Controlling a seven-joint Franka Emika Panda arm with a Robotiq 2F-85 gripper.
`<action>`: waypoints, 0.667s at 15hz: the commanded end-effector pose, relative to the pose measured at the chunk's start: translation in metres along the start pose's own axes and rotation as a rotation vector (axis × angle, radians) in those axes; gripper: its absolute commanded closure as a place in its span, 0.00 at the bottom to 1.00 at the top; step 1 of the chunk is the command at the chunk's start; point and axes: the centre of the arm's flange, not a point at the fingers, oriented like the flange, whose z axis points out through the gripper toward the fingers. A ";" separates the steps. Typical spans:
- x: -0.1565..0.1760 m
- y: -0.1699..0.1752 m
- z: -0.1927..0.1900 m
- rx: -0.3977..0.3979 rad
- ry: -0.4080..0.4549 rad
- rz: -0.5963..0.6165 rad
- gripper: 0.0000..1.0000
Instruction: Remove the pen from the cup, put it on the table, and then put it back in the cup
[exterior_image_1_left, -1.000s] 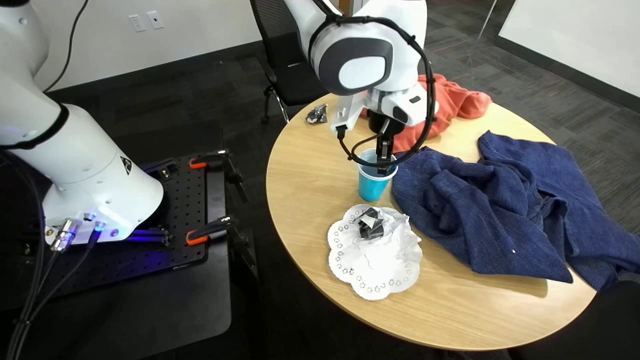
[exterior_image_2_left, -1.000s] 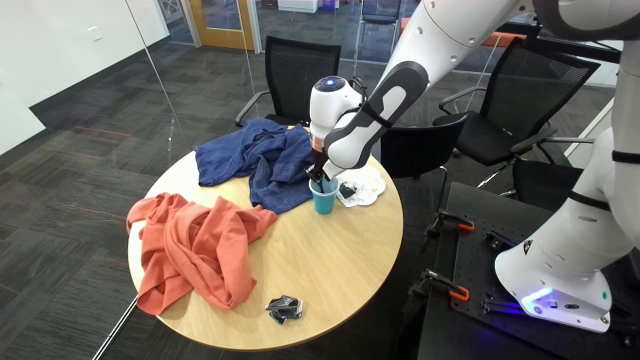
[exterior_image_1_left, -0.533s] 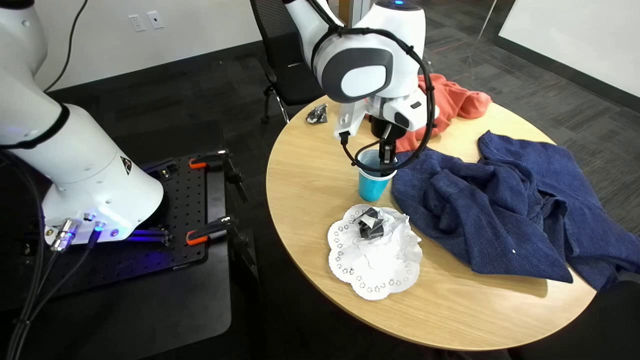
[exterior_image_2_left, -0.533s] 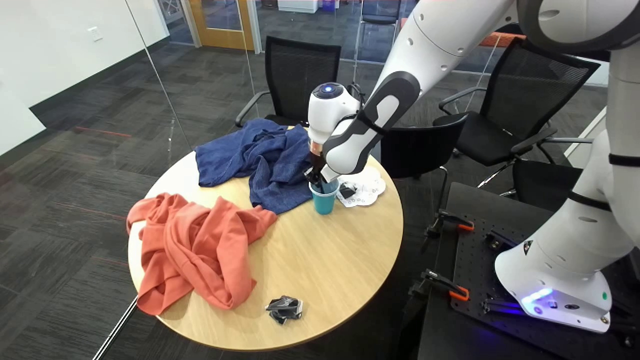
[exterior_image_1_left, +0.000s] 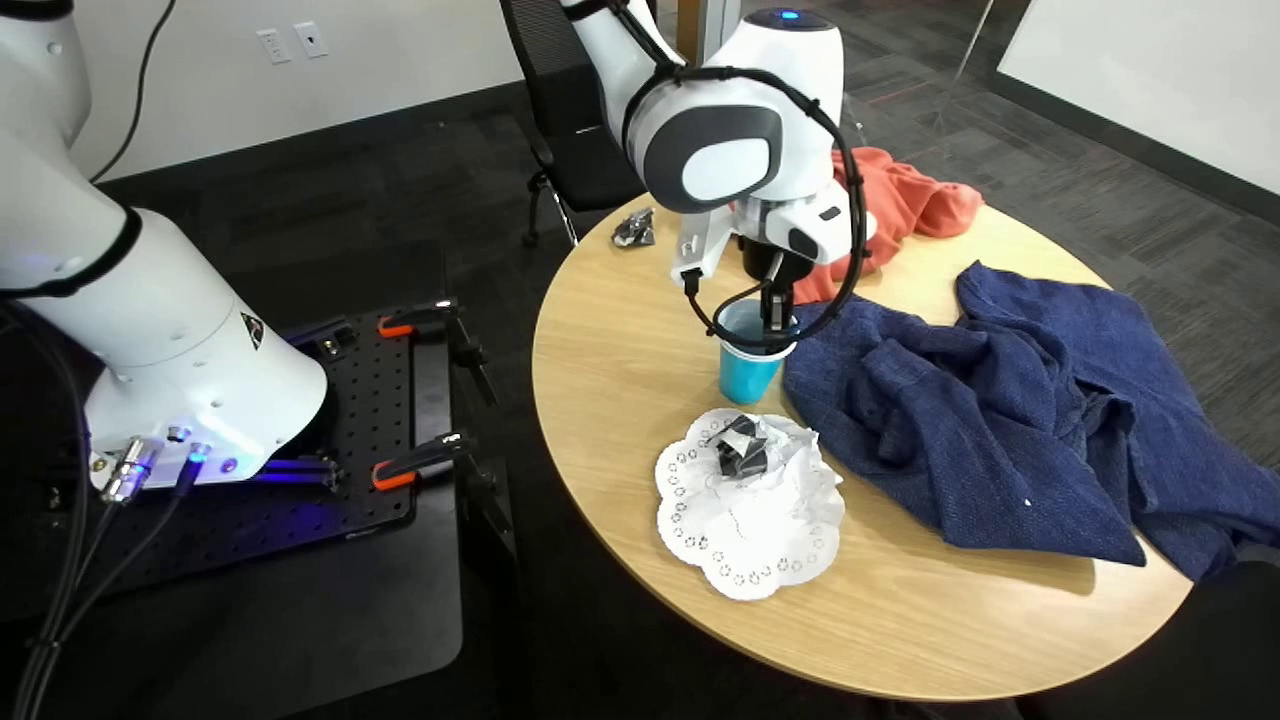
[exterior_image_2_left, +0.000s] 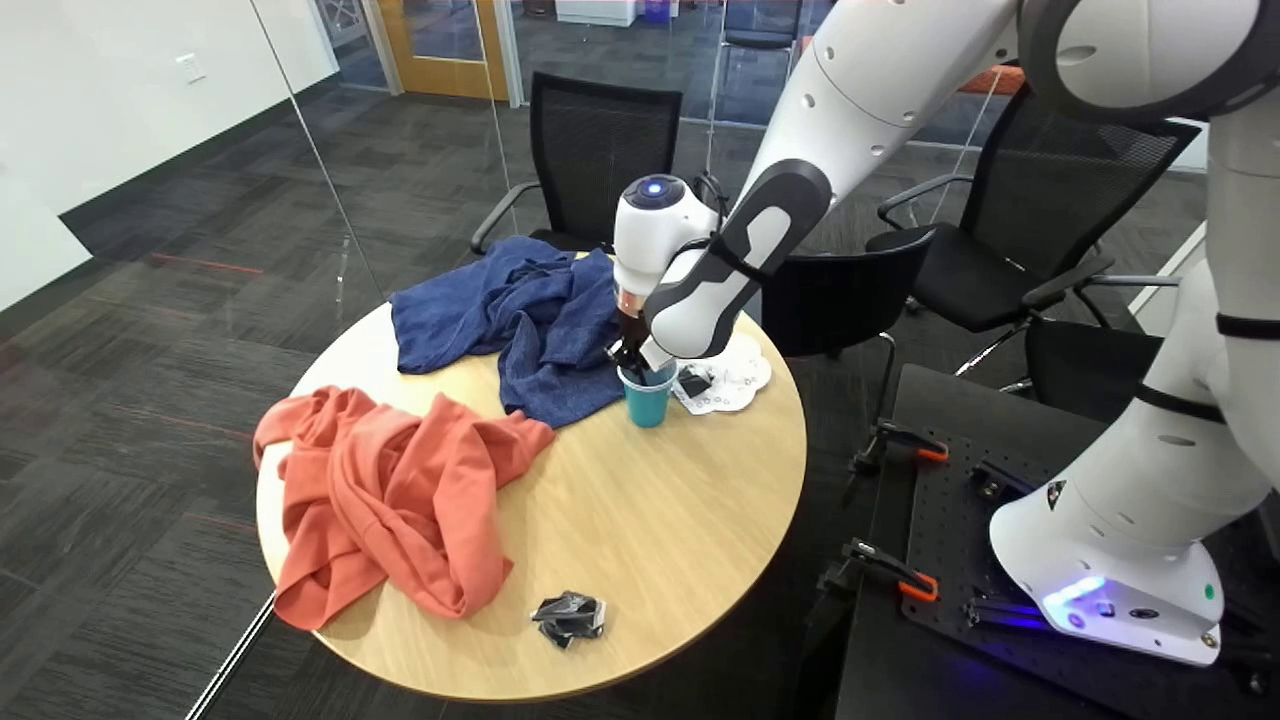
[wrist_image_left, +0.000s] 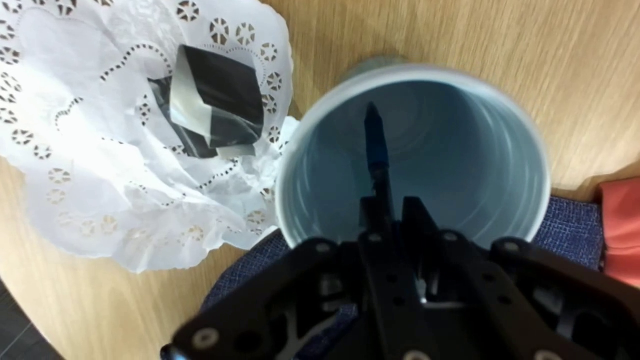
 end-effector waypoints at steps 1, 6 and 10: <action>-0.006 -0.001 -0.006 0.006 0.034 -0.009 0.96; -0.023 0.008 -0.026 0.035 0.105 -0.001 0.96; -0.035 0.023 -0.053 0.053 0.174 0.012 0.96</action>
